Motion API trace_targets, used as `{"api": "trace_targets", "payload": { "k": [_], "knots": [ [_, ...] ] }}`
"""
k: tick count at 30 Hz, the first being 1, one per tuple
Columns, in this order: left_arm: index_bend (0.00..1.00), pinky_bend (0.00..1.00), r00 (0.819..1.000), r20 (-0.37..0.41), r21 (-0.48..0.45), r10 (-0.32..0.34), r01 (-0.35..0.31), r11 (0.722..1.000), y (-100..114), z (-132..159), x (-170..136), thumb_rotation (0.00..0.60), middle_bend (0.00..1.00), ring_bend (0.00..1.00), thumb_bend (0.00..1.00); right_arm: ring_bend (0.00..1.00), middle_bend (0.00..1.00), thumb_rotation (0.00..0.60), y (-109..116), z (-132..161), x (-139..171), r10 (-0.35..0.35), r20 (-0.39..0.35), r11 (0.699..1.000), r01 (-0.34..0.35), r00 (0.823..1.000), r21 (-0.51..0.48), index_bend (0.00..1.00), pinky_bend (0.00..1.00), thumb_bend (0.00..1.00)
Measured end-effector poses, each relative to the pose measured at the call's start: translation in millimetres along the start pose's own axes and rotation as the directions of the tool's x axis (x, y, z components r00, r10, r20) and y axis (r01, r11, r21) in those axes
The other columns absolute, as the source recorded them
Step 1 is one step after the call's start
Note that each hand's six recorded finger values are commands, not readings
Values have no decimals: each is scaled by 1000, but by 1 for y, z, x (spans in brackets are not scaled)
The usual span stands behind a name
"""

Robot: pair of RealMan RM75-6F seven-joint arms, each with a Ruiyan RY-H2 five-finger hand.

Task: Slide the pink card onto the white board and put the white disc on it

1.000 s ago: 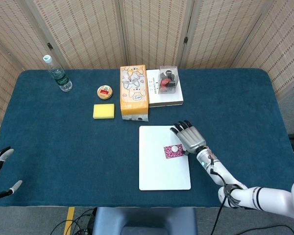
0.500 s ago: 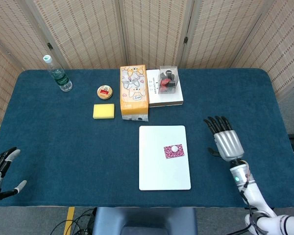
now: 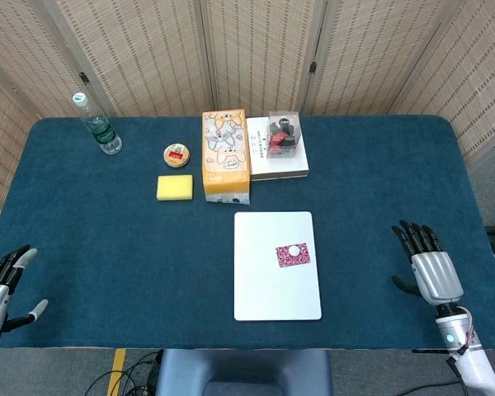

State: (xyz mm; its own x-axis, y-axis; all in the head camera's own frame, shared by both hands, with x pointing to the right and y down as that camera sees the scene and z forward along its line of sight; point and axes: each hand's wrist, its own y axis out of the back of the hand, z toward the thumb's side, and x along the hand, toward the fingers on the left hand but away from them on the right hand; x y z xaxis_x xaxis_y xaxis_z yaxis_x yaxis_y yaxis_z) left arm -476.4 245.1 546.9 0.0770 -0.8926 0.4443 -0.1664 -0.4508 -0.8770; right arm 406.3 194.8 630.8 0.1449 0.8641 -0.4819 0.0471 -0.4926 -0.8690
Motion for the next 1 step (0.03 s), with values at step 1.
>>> {"api": "trace_targets", "payload": {
  "k": [1],
  "knots": [
    [0,220,1000,0,5,1,-1,1000,0,0,0,600,90,111,294,0,17,600,1,-1,1,6,3,1000,-6,1000,-3,0,0,105]
  ]
}}
